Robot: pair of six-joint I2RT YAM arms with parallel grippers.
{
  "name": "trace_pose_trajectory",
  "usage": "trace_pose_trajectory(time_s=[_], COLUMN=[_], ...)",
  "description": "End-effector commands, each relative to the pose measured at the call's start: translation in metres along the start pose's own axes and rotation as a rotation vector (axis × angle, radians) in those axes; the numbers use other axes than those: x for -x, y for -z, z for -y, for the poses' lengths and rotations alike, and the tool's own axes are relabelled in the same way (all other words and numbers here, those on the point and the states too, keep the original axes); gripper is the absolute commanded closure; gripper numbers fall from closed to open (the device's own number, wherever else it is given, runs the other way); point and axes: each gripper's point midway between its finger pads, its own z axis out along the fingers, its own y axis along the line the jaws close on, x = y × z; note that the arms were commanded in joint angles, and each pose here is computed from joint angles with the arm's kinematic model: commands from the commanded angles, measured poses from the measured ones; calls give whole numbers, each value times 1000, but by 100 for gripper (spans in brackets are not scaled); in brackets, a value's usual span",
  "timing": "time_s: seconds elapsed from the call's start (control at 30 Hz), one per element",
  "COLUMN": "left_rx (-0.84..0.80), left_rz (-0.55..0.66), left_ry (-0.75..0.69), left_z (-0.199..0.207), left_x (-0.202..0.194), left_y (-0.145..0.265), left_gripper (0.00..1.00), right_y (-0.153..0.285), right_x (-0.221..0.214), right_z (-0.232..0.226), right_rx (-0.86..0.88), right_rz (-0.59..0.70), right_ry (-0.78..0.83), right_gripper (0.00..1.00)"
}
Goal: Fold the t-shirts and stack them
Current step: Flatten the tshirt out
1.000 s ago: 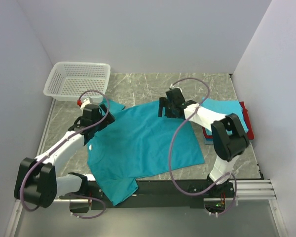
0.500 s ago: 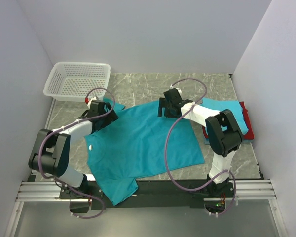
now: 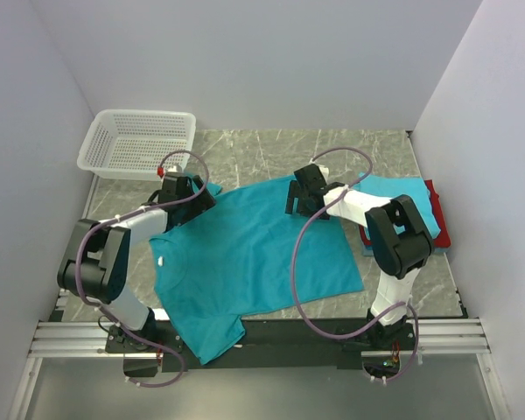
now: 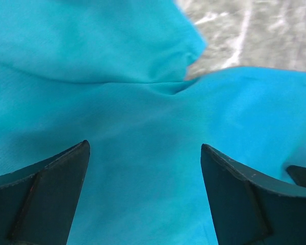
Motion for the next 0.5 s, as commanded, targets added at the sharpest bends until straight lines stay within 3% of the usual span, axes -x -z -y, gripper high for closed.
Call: trace_pose_trajectory(time_s=[0.0, 0.13, 0.47], left_rx=[-136, -126, -56], left_rz=[88, 105, 26], left_ry=[-45, -68, -62], left_z=[29, 28, 20], left_x=[24, 28, 19], left_y=[19, 23, -9], left_gripper=[6, 5, 5], right_y=[7, 9, 15], right_x=[-2, -2, -9], right_z=[10, 12, 37], right_rx=[-28, -33, -76], right_rz=[1, 5, -1], right_ry=[-20, -32, -82], right_gripper=[6, 6, 5])
